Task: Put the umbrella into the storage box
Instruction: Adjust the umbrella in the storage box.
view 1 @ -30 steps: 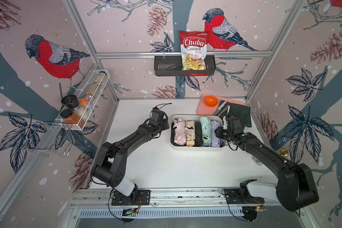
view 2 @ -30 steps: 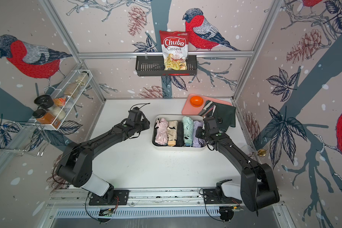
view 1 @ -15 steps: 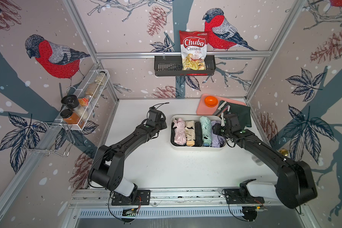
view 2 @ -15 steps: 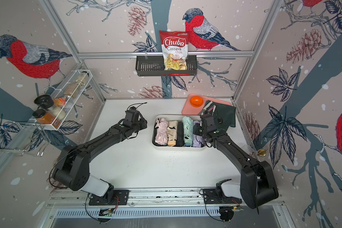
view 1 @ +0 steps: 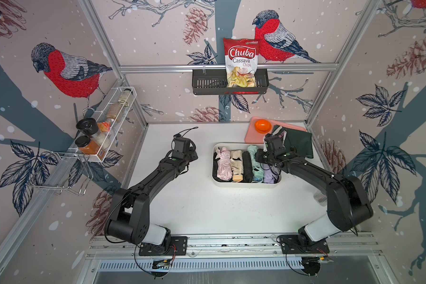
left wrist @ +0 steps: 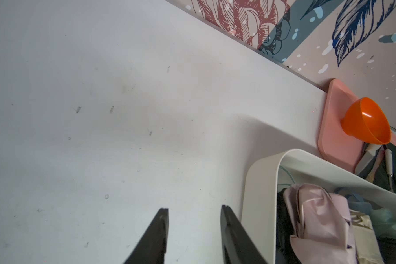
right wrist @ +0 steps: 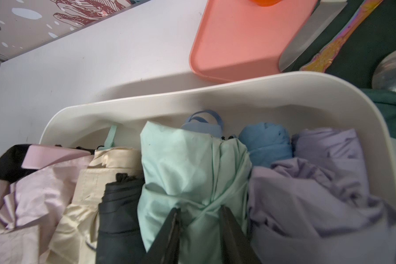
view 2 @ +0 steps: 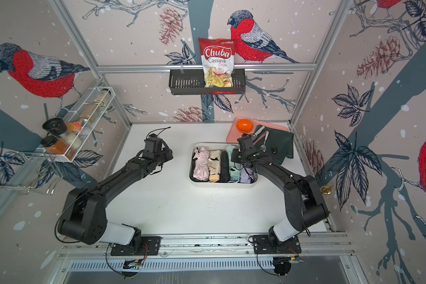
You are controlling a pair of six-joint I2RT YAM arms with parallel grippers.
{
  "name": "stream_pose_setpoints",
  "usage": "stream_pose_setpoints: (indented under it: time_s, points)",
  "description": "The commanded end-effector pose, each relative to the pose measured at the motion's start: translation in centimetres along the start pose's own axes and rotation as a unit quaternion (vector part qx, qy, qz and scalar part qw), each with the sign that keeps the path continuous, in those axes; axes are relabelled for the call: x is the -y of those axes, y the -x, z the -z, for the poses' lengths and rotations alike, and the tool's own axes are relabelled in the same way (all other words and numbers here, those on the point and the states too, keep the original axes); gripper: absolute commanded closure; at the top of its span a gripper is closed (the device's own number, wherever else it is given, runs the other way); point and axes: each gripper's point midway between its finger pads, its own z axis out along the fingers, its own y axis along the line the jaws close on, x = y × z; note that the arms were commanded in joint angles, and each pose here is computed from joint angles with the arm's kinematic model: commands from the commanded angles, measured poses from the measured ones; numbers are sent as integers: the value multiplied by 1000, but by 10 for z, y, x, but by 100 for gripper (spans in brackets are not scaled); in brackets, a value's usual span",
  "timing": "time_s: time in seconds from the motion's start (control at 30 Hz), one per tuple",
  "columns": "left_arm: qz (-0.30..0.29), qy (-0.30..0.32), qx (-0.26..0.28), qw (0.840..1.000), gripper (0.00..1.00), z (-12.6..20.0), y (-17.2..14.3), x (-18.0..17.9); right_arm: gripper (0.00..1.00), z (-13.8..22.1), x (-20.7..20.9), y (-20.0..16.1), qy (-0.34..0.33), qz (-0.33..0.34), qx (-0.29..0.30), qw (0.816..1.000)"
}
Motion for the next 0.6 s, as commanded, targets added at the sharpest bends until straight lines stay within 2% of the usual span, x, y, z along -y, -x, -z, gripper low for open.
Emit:
stream_pose_setpoints:
  time_s: [0.0,0.1,0.2,0.43,0.57]
  points:
    - [10,-7,19,1000,59,4,9,-3,71,-13,6,-23,-17,9,-38,999]
    - [18,-6,33,999,59,8,12,-9,72,-14,7,-31,-21,9,-44,999]
    - [21,-2,58,998,56,13,19,-14,70,-2,2,-21,-18,14,-25,999]
    - [23,7,156,988,53,43,45,-25,55,48,-6,34,-25,29,65,997]
    - [11,13,214,977,48,63,57,-33,43,77,13,55,-56,16,123,991]
